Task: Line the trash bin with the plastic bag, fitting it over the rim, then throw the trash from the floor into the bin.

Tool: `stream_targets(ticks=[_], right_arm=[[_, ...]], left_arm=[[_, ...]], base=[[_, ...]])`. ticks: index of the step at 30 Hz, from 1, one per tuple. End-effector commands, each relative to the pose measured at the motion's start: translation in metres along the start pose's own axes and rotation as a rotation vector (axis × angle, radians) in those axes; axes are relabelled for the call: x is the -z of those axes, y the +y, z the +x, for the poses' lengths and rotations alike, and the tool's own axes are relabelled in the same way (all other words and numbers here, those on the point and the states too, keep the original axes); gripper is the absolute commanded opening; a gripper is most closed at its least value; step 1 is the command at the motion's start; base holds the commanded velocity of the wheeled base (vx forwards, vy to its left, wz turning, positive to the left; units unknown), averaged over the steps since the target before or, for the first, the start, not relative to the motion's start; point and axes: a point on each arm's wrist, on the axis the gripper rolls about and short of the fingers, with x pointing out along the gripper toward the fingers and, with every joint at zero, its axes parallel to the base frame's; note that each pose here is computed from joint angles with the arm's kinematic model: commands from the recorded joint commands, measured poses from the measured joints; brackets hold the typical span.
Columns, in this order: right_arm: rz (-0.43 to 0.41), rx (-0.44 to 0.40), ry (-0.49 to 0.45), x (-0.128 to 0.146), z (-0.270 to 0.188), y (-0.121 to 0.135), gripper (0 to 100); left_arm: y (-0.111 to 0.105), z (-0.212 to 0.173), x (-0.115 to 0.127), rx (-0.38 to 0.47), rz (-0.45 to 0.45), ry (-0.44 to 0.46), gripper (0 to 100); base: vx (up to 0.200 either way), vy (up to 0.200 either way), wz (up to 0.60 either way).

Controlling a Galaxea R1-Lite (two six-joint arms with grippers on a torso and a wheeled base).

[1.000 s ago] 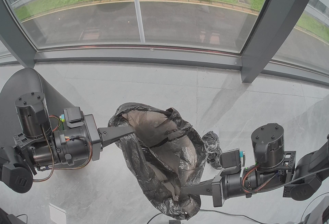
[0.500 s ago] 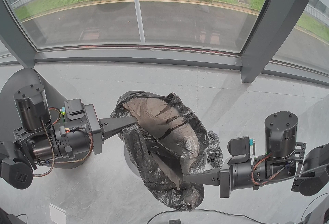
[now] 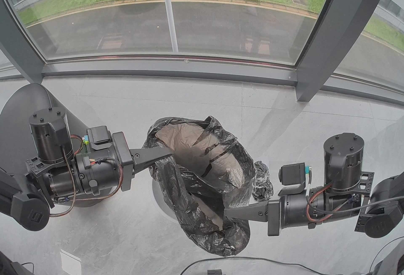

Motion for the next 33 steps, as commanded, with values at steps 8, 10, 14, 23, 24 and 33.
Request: stream_targets(ticks=[8,10,14,23,24,33], right_arm=[[-0.018,0.078,0.011,-0.017,0.048,-0.045,0],[-0.028,0.080,0.012,-0.020,0.059,-0.051,0],[-0.051,0.079,-0.001,-0.028,0.073,-0.057,0],[-0.100,0.066,-0.041,-0.046,0.100,-0.068,0],[-0.104,0.067,-0.048,-0.049,0.101,-0.070,0],[-0.097,0.079,-0.025,-0.043,0.110,-0.079,0]], left_arm=[[0.027,0.019,-0.014,-0.005,0.002,-0.042,0],[0.032,0.021,-0.016,-0.015,-0.004,-0.045,0],[0.036,0.024,-0.018,-0.024,-0.008,-0.049,0],[0.042,0.022,-0.029,-0.037,-0.014,-0.079,0],[0.042,0.022,-0.029,-0.038,-0.014,-0.081,0],[0.052,0.027,-0.028,-0.062,-0.032,-0.066,0]], base=[[0.000,0.000,0.00],[0.000,0.000,0.00],[0.000,0.000,0.00],[0.000,0.000,0.00],[0.000,0.000,0.00],[0.000,0.000,0.00]])
